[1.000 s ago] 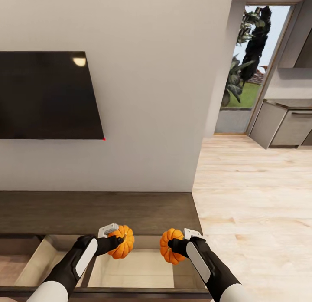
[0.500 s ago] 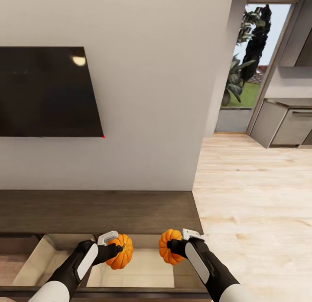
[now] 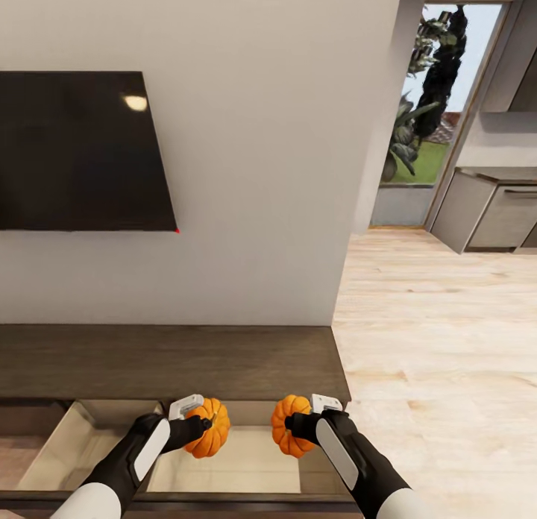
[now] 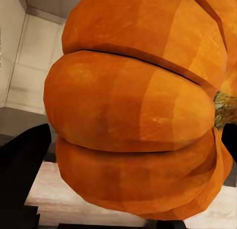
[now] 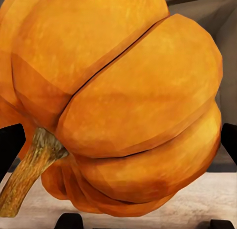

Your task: Place each of the two pumpkins and all three candles from the living room inside a cabinet in the living room (use any cabinet), then make sure every cabinet is closed, and position the cauldron so it is next to a table in the living room.

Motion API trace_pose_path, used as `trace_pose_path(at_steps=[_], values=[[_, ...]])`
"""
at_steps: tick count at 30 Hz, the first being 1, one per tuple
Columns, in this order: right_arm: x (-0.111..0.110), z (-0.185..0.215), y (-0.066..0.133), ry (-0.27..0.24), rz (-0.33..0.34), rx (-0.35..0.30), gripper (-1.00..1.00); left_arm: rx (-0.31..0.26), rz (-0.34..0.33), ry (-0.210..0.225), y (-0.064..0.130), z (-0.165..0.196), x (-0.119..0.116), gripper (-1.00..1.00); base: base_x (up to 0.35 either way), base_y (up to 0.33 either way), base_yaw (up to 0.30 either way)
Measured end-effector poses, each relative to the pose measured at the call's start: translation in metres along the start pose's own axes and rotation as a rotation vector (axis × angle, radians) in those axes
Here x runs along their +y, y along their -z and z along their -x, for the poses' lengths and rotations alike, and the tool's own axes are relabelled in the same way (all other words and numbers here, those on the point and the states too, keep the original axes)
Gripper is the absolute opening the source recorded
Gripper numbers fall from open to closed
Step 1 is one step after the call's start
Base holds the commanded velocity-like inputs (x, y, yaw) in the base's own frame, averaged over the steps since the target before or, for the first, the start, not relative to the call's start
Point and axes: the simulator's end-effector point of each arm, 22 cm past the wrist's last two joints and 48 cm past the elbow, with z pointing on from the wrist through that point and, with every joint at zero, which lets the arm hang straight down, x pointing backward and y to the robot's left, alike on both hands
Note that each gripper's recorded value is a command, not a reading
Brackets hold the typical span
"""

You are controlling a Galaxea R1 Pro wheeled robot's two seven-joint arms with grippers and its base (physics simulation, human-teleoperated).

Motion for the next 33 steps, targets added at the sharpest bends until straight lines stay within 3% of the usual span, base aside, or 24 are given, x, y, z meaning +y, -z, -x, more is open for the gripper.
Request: trace_pose_path(at_steps=[20, 33], values=[[-0.007, -0.012, -0.028, -0.002, 0.000, 0.002, -1.00, -0.018, 0.003, 0.004, -0.029, -0.007, 0.010, -1.00, 0.000, 0.000, 0.000], [-0.003, -0.018, -0.046, 0.000, 0.041, -0.004, -1.00, -0.027, 0.003, 0.007, -0.048, -0.013, 0.015, -1.00, 0.000, 0.000, 0.000]])
